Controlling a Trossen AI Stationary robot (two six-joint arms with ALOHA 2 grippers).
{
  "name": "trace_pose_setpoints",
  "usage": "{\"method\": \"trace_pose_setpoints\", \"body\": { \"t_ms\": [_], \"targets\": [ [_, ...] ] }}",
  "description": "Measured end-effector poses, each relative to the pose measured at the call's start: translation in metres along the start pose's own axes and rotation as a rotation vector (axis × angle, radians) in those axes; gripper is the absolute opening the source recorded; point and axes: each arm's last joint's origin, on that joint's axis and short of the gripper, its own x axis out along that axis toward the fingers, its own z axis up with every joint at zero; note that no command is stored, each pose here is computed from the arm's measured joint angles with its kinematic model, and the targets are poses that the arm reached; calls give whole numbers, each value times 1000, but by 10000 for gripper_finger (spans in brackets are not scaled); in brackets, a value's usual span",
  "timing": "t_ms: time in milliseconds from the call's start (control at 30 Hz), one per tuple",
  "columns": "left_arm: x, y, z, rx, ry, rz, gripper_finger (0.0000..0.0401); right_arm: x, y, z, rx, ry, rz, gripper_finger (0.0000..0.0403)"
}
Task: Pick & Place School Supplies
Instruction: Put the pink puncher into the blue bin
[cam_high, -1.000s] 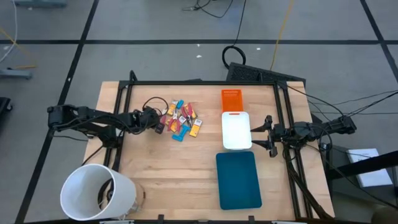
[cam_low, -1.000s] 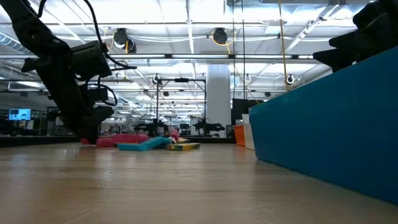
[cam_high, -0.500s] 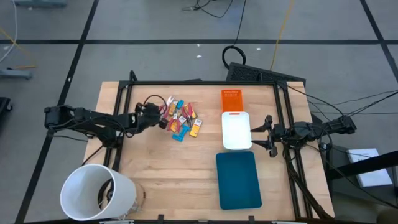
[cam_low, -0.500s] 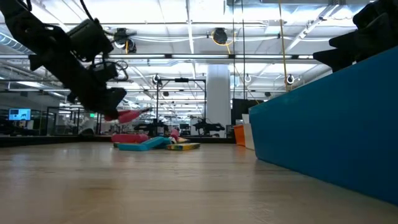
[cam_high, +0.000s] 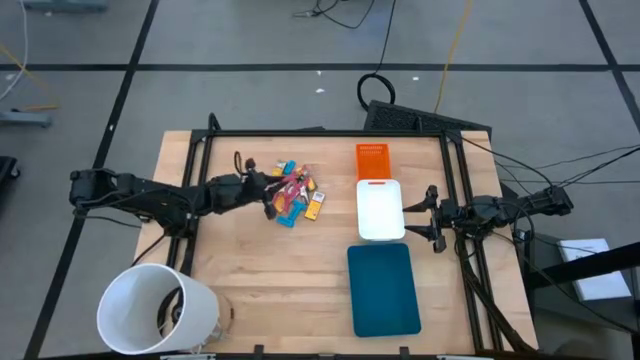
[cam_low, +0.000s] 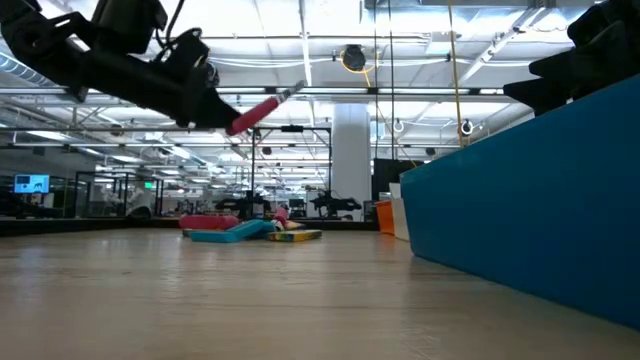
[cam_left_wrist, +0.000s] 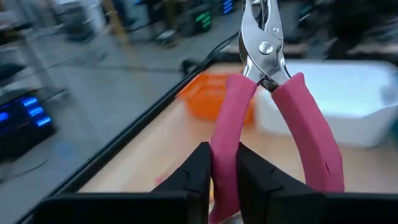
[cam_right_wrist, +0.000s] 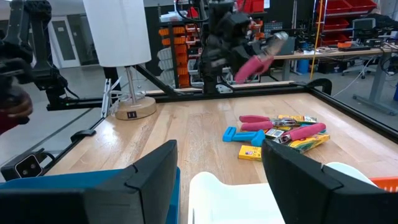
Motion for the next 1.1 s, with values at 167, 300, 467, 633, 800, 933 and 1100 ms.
{"method": "trace_pose_setpoints", "body": {
  "t_ms": [167,300,467,633,800,933,1100],
  "targets": [
    [-1,-6,5,-29,-54,-156,45,0,0,0,0,0,0,226],
    [-3,-11,9,-31,-99,-194,51,0,0,0,0,0,0,226],
    [1,-22,10,0,-161,-231,48,0,0,0,0,1,0,226],
    [14,-30,3,1,-223,-258,45,0,0,0,1,-4,0,226],
    [38,-41,3,-13,-206,-269,55,0,1,9,29,-90,10,226],
    [64,-58,7,17,-181,-319,44,-1,1,17,126,-177,24,226],
    [94,-77,13,101,-159,-350,48,-2,2,20,150,-208,30,226]
  ]
}}
